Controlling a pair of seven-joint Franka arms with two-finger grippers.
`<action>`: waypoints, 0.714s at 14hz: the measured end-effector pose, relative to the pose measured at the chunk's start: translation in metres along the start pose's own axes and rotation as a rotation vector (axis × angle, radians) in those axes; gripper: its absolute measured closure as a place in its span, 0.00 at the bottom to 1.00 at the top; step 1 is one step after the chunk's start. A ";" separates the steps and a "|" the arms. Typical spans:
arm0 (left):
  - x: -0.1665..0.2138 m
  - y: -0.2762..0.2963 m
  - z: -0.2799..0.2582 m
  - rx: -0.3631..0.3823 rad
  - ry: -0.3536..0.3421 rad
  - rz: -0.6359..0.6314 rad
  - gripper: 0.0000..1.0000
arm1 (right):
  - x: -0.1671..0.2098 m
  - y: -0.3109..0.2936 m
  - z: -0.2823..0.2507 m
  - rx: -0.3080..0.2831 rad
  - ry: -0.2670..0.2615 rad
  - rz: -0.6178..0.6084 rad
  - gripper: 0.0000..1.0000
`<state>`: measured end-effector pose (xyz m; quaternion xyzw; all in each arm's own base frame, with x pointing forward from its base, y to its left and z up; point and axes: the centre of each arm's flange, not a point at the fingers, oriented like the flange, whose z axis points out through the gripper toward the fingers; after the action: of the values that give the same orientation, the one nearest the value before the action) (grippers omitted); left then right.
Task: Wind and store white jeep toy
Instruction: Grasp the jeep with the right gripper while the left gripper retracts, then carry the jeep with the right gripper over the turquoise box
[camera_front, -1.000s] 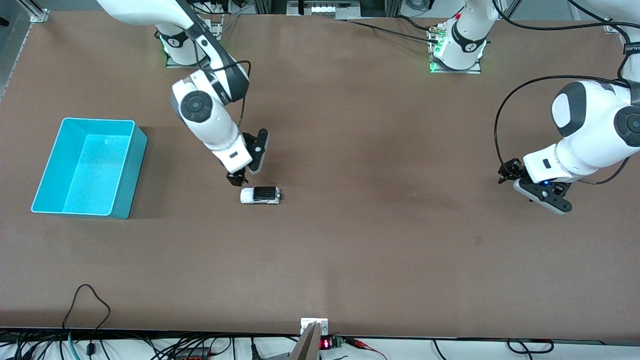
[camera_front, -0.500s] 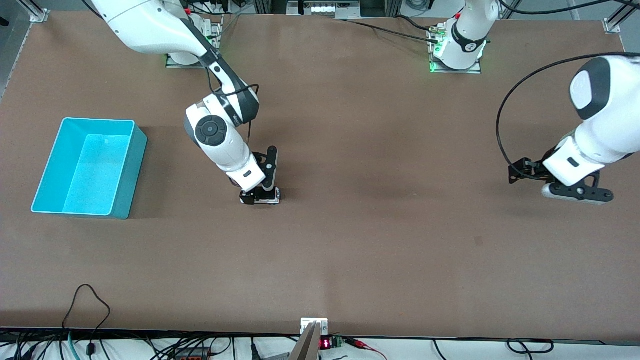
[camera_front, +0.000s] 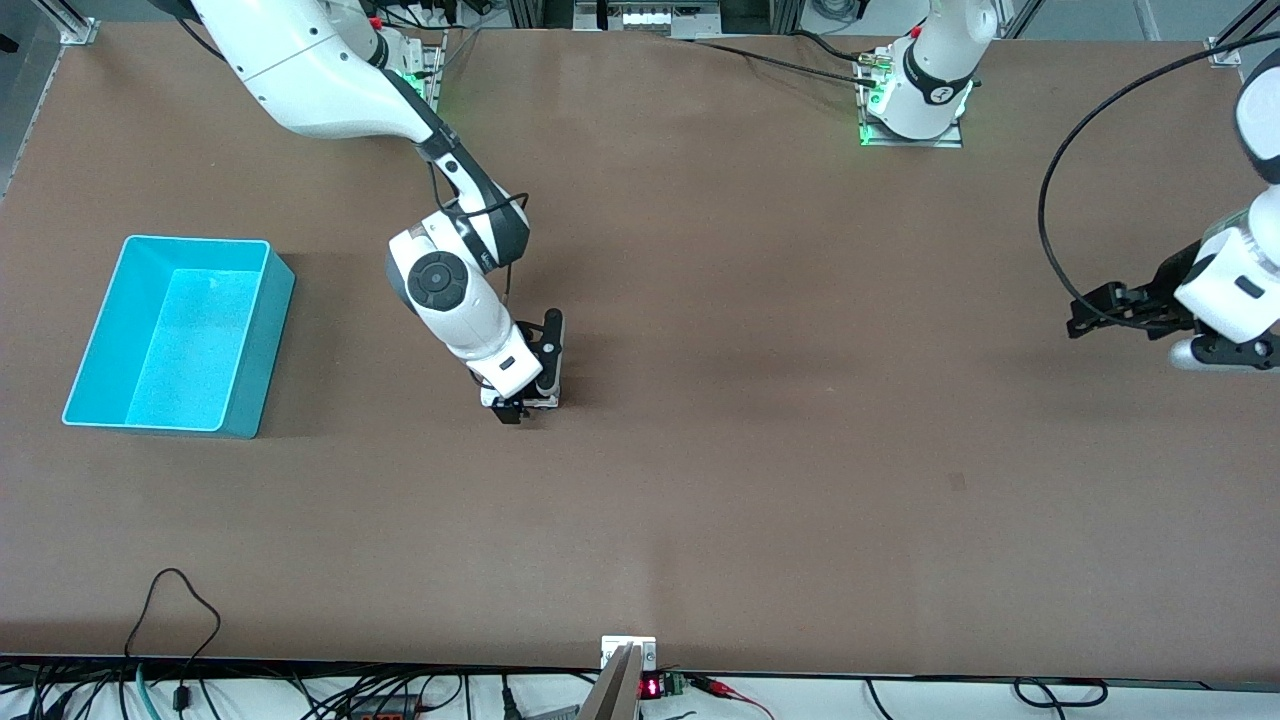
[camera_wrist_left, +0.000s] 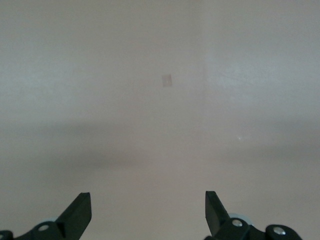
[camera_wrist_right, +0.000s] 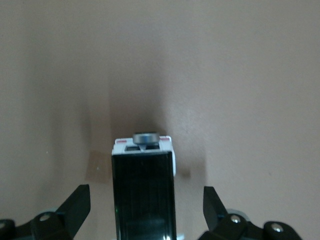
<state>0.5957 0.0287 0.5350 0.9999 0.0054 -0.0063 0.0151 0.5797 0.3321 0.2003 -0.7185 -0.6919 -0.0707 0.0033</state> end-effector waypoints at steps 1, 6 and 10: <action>-0.004 0.001 -0.010 0.001 0.004 -0.001 0.00 | 0.001 -0.002 0.004 0.003 -0.001 -0.004 0.02; -0.018 0.009 -0.040 0.003 0.040 -0.042 0.00 | -0.003 0.002 0.008 -0.002 -0.006 0.003 0.46; -0.020 0.009 -0.043 0.004 0.043 -0.048 0.00 | -0.013 0.017 -0.011 -0.033 -0.010 0.036 0.48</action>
<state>0.5762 0.0207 0.5782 0.9994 0.0295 0.0149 0.0130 0.5949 0.3175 0.2110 -0.7311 -0.6776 -0.0785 -0.0106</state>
